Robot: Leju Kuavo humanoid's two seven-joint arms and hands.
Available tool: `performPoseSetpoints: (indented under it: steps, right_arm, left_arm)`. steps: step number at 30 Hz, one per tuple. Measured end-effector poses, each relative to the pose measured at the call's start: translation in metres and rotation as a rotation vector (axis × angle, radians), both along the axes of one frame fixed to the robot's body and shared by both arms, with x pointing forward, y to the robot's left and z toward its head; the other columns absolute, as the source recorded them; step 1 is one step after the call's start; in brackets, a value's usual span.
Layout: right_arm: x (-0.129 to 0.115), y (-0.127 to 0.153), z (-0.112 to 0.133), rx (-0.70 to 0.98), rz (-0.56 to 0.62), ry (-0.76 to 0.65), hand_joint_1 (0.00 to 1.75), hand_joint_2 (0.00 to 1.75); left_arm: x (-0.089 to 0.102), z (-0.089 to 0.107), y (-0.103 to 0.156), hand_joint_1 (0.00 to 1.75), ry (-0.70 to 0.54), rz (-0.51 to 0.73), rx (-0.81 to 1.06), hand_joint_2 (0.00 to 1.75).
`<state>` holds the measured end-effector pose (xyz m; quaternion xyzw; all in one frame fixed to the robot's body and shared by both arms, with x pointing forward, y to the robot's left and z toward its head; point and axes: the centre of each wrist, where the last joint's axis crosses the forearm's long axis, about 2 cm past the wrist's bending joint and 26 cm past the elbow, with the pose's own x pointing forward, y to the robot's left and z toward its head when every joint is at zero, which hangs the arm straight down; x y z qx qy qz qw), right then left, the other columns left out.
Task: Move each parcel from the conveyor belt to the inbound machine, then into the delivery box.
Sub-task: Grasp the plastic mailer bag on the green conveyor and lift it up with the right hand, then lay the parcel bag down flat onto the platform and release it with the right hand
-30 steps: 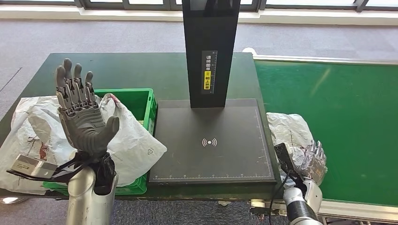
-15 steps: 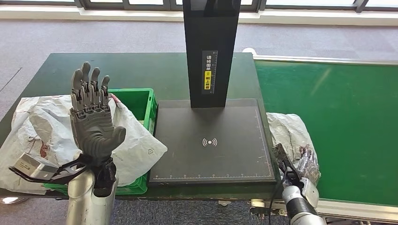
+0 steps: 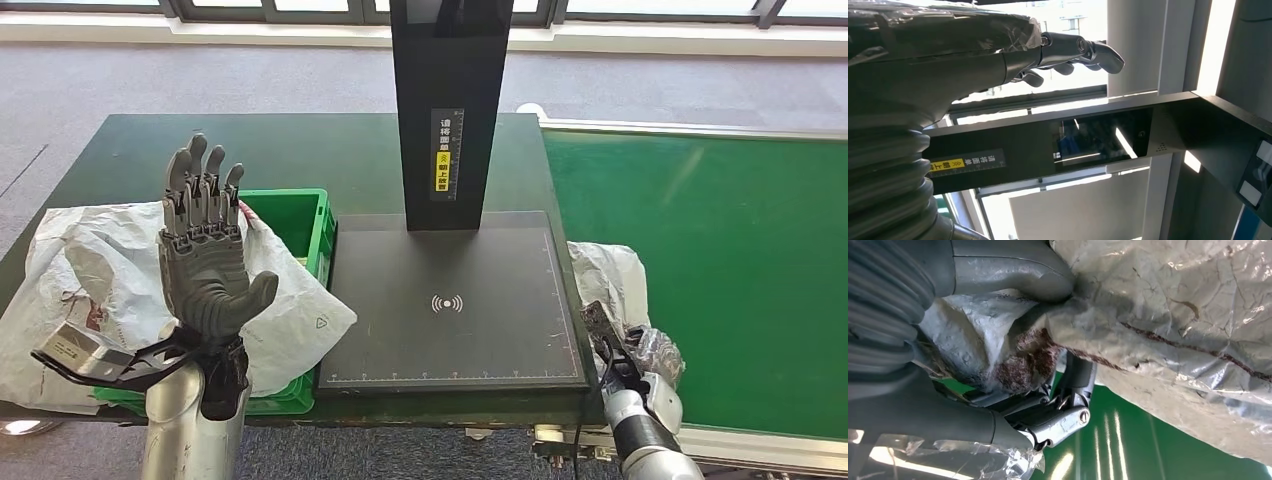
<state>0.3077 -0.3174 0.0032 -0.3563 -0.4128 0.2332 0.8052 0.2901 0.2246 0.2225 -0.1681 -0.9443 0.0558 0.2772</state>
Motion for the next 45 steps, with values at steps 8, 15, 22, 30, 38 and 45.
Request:
performPoseSetpoints:
  steps: [8,15,22,30,38,45]
  right_arm:
    - [-0.003,-0.001,0.0,0.043,0.022,-0.259,1.75,1.75]
    - [-0.009,0.002,0.008,0.142,-0.135,-0.735,1.75,1.75]
    - [-0.015,0.0,0.024,0.099,-0.245,-0.89,1.75,1.75]
    - [-0.027,0.018,0.095,-0.065,-0.189,-1.231,1.75,1.75]
    - [-0.014,0.082,0.136,0.17,0.245,-1.289,1.75,1.75]
    - [-0.008,0.133,0.141,0.391,0.519,-1.232,1.75,1.75]
  left_arm:
    - [-0.002,-0.002,0.001,0.0,-0.005,0.041,-0.007,1.75]
    - [-0.007,-0.006,0.002,0.0,-0.008,0.067,-0.009,1.75]
    - [-0.007,-0.005,0.001,0.0,-0.011,0.066,-0.007,1.75]
    - [-0.007,-0.005,0.001,0.0,-0.013,0.054,-0.003,1.75]
    - [-0.006,-0.007,-0.001,0.0,-0.024,0.023,0.001,1.75]
    - [-0.004,-0.009,-0.006,0.0,-0.018,-0.003,0.006,1.75]
